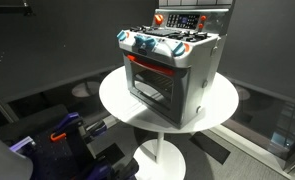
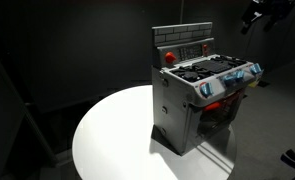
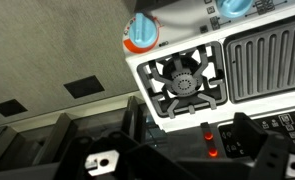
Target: Press the top right orange button on the stove
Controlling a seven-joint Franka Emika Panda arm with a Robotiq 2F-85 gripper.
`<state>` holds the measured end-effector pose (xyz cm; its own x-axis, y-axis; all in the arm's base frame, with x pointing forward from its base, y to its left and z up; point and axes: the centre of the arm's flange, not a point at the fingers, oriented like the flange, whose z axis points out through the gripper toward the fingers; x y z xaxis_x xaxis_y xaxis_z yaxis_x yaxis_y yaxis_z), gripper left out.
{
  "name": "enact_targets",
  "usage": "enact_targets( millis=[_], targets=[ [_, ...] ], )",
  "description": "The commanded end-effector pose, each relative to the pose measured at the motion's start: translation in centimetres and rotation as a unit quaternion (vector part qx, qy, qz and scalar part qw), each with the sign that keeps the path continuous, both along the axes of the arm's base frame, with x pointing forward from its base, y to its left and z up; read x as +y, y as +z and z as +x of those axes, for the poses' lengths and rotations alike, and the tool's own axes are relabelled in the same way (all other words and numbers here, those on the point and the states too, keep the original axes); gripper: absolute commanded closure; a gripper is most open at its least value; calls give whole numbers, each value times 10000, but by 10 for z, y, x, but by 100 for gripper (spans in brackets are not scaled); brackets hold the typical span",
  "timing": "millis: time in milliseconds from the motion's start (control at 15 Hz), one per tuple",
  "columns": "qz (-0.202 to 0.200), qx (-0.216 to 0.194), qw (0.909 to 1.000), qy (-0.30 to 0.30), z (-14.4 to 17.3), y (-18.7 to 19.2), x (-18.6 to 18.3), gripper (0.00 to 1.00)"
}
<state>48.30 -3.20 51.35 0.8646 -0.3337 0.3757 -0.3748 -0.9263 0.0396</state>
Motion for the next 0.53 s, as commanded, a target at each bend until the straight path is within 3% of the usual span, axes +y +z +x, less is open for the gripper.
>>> enact_targets(
  millis=[0,200,467],
  targets=[
    [-45,-475,9988,67,10,-3,-2,0],
    [77,-896,9957,201,22,-5,-2,0],
    [140,-1056,9942,169,39,-18,-8,0]
  ],
)
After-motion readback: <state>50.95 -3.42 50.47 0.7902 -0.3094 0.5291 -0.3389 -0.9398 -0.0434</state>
